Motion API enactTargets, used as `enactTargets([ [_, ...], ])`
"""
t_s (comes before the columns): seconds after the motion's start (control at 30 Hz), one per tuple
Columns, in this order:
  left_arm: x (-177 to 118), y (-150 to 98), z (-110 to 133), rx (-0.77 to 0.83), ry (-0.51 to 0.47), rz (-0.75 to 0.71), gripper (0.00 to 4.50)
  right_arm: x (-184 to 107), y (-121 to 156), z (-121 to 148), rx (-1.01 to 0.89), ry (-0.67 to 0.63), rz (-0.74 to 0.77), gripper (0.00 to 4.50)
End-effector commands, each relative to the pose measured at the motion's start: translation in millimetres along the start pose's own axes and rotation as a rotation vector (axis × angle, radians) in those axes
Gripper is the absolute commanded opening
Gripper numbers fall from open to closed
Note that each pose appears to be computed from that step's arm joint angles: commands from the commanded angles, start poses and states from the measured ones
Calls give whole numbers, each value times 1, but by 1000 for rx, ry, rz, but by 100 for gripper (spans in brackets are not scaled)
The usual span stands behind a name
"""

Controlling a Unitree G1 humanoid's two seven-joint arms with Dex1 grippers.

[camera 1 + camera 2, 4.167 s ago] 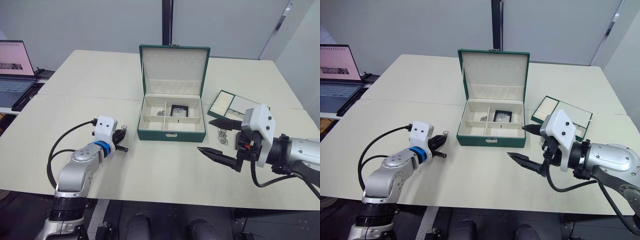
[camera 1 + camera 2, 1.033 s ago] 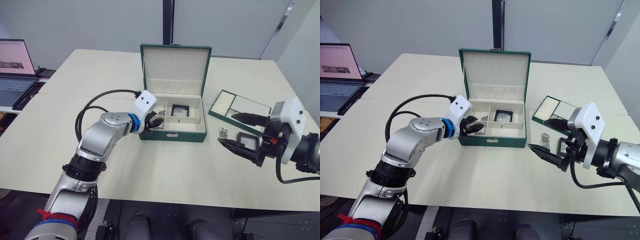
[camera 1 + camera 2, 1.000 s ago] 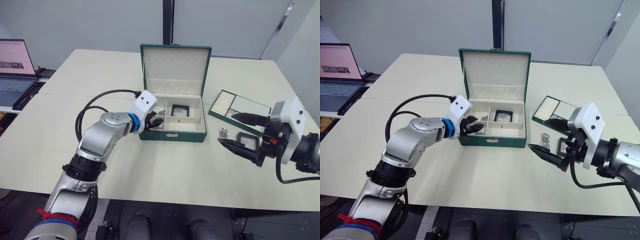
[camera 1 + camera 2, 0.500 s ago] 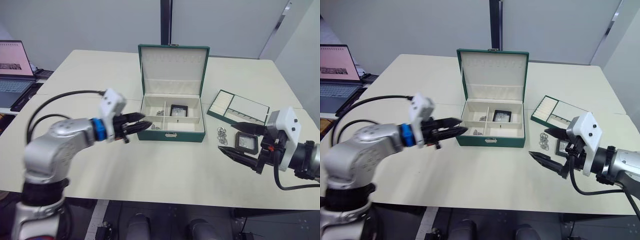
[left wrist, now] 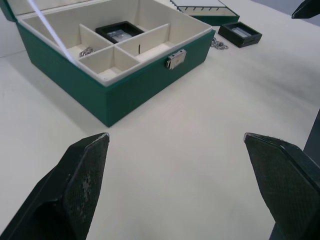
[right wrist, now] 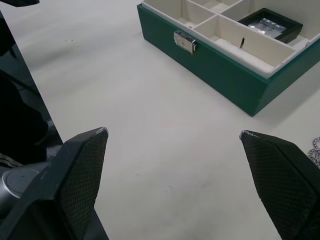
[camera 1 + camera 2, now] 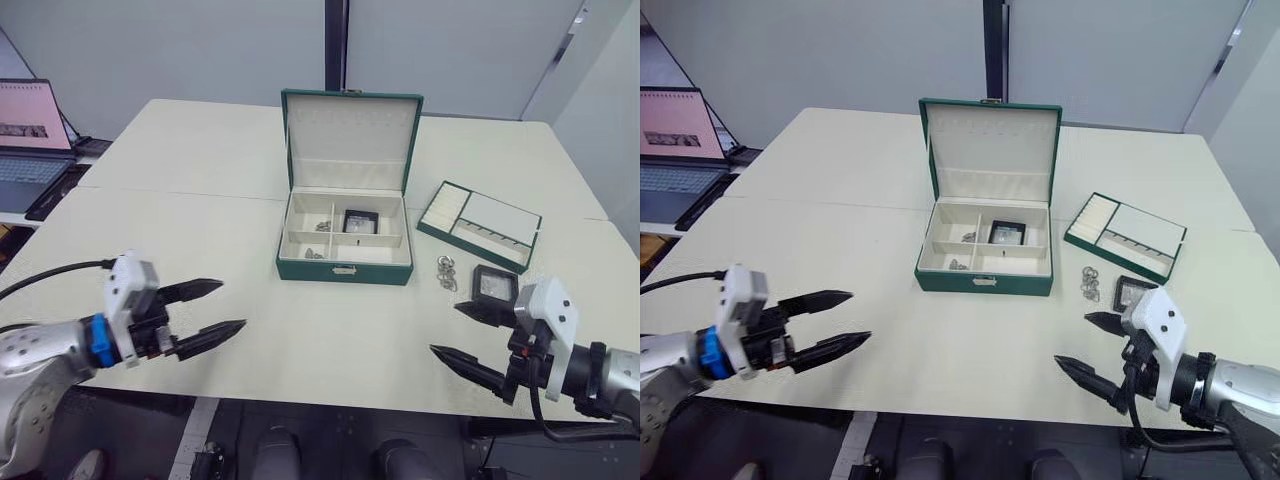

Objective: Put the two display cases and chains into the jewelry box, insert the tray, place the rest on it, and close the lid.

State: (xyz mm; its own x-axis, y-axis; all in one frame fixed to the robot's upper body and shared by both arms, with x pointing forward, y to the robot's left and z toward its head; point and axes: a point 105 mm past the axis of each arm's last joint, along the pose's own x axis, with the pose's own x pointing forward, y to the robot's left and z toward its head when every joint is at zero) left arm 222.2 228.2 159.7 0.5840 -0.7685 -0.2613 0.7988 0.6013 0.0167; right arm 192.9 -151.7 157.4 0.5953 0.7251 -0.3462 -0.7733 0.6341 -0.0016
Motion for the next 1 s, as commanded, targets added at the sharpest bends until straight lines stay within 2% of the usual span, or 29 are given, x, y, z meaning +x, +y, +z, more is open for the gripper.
enactTargets([
  [0.03, -9, -7, 12, 81, -19, -32, 448, -1, 5, 9, -52, -38, 8, 450],
  [0.27, 0, -20, 24, 97, -64, -128, 448, -1, -1, 10, -69, -29, 11, 450],
  [0.43, 28, -41, 58, 136, -155, -300, 448, 0, -10, 18, -105, -22, 16, 450],
  [0.57, 36, -48, 68, 156, -169, -365, 448, -3, -17, 20, -114, -4, 0, 450],
  [0.8, 39, -45, 74, 190, -166, -389, 448, -7, -32, 25, -126, 13, -43, 450],
  [1.0, 36, -46, 65, 255, -159, -389, 448, -12, -52, 21, -117, 84, -94, 450],
])
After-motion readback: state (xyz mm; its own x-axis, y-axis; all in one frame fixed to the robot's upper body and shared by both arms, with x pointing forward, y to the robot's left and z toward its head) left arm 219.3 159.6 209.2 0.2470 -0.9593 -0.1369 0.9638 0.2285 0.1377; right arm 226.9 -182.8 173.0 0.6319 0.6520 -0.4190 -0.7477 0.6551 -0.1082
